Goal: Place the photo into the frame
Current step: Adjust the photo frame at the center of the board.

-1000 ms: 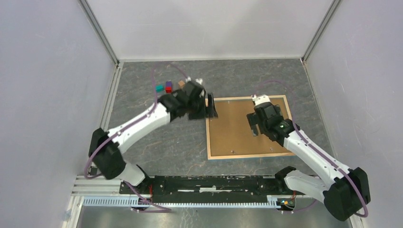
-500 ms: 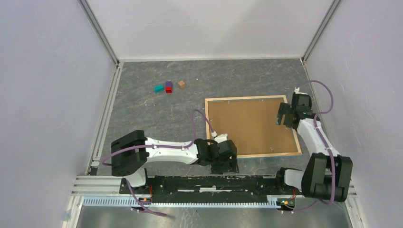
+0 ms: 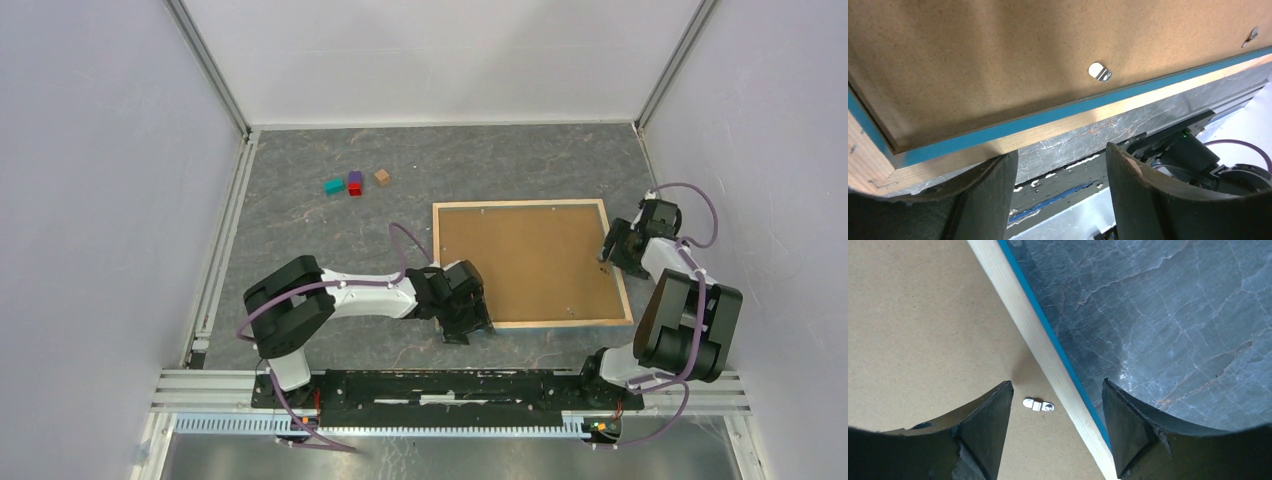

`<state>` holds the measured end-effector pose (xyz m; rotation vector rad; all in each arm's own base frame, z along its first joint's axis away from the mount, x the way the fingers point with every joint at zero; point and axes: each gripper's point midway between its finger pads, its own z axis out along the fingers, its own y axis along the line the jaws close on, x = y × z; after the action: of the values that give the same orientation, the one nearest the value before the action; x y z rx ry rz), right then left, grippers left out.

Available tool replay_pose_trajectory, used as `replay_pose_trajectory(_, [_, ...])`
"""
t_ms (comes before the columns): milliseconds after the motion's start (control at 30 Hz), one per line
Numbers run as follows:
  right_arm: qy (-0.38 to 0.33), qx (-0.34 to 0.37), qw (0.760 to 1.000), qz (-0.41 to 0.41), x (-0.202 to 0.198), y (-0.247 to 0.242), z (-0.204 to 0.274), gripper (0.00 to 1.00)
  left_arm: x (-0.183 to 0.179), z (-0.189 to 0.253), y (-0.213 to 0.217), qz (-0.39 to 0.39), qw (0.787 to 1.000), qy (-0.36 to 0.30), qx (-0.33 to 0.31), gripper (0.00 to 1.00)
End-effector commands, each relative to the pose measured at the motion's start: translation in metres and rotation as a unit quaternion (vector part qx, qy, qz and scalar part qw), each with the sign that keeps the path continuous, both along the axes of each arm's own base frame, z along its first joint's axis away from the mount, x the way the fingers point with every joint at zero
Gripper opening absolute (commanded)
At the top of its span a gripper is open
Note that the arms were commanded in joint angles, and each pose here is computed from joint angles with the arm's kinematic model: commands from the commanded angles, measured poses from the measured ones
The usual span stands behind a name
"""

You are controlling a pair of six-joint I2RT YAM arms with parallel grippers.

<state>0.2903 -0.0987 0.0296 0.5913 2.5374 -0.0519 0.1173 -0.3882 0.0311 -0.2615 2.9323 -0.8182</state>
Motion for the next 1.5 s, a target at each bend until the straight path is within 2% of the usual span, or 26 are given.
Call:
replay_pose_trajectory(0, [0.0, -0.009, 0.999, -0.044, -0.009, -0.007, -0.006, 0.68, 0.021, -0.008, 0.009, -0.003, 1.0, -0.01, 0.01, 0.71])
replay_pose_trajectory(67, [0.002, 0.026, 0.992, -0.125, -0.026, 0.002, -0.017, 0.64, 0.035, -0.01, 0.022, 0.009, 0.999, -0.039, 0.033, 0.71])
replay_pose_trajectory(100, [-0.042, 0.079, 0.99, -0.106, -0.018, 0.029, -0.019, 0.64, 0.04, -0.012, 0.031, 0.018, 0.998, -0.046, 0.05, 0.72])
replay_pose_trajectory(133, [-0.078, 0.114, 0.987, -0.079, -0.012, 0.051, -0.017, 0.59, 0.044, -0.011, 0.034, 0.023, 0.997, -0.044, 0.052, 0.73])
replay_pose_trajectory(167, [-0.067, 0.098, 0.987, -0.109, -0.024, 0.05, -0.024, 0.55, 0.053, -0.008, 0.036, 0.026, 0.997, -0.047, 0.048, 0.73])
replay_pose_trajectory(267, [-0.063, 0.03, 0.99, -0.122, -0.041, 0.042, -0.025, 0.53, 0.081, 0.003, 0.045, 0.043, 0.996, -0.058, 0.056, 0.74])
replay_pose_trajectory(367, [-0.051, 0.037, 0.991, -0.115, -0.053, 0.048, -0.028, 0.49, 0.103, 0.008, 0.054, 0.051, 0.993, -0.075, 0.071, 0.75])
replay_pose_trajectory(500, [-0.048, 0.074, 0.991, -0.097, -0.069, 0.067, -0.033, 0.46, 0.128, 0.004, 0.06, 0.057, 0.994, -0.057, 0.071, 0.74])
replay_pose_trajectory(633, [-0.068, 0.084, 0.987, -0.117, -0.085, 0.073, -0.029, 0.3, 0.161, 0.004, 0.068, 0.043, 0.991, -0.064, 0.107, 0.74])
replay_pose_trajectory(700, [-0.082, 0.113, 0.985, -0.103, -0.088, 0.085, -0.028, 0.21, 0.174, 0.005, 0.065, 0.035, 0.991, -0.065, 0.108, 0.74])
replay_pose_trajectory(867, [-0.065, 0.169, 0.982, -0.061, -0.109, 0.115, -0.04, 0.17, 0.206, 0.015, 0.057, 0.018, 0.992, -0.089, 0.092, 0.74])
replay_pose_trajectory(1000, [-0.061, 0.206, 0.976, -0.026, -0.121, 0.137, -0.042, 0.15, 0.231, 0.018, 0.058, -0.016, 0.988, -0.109, 0.113, 0.72])
replay_pose_trajectory(1167, [-0.061, 0.216, 0.974, 0.015, -0.133, 0.156, -0.036, 0.15, 0.247, 0.029, 0.059, -0.059, 0.978, -0.142, 0.139, 0.7])
replay_pose_trajectory(1233, [-0.078, 0.204, 0.975, 0.031, -0.129, 0.155, -0.022, 0.18, 0.244, 0.035, 0.061, -0.075, 0.976, -0.153, 0.138, 0.7])
replay_pose_trajectory(1267, [-0.092, 0.196, 0.975, 0.042, -0.124, 0.154, -0.012, 0.24, 0.244, 0.038, 0.063, -0.083, 0.974, -0.161, 0.137, 0.7])
replay_pose_trajectory(1333, [-0.133, 0.178, 0.971, 0.085, -0.109, 0.153, 0.02, 0.42, 0.239, 0.042, 0.073, -0.11, 0.967, -0.174, 0.148, 0.73])
replay_pose_trajectory(1467, [-0.211, 0.079, 0.963, 0.145, -0.06, 0.132, 0.087, 0.76, 0.226, 0.055, 0.082, -0.145, 0.964, -0.187, 0.123, 0.83])
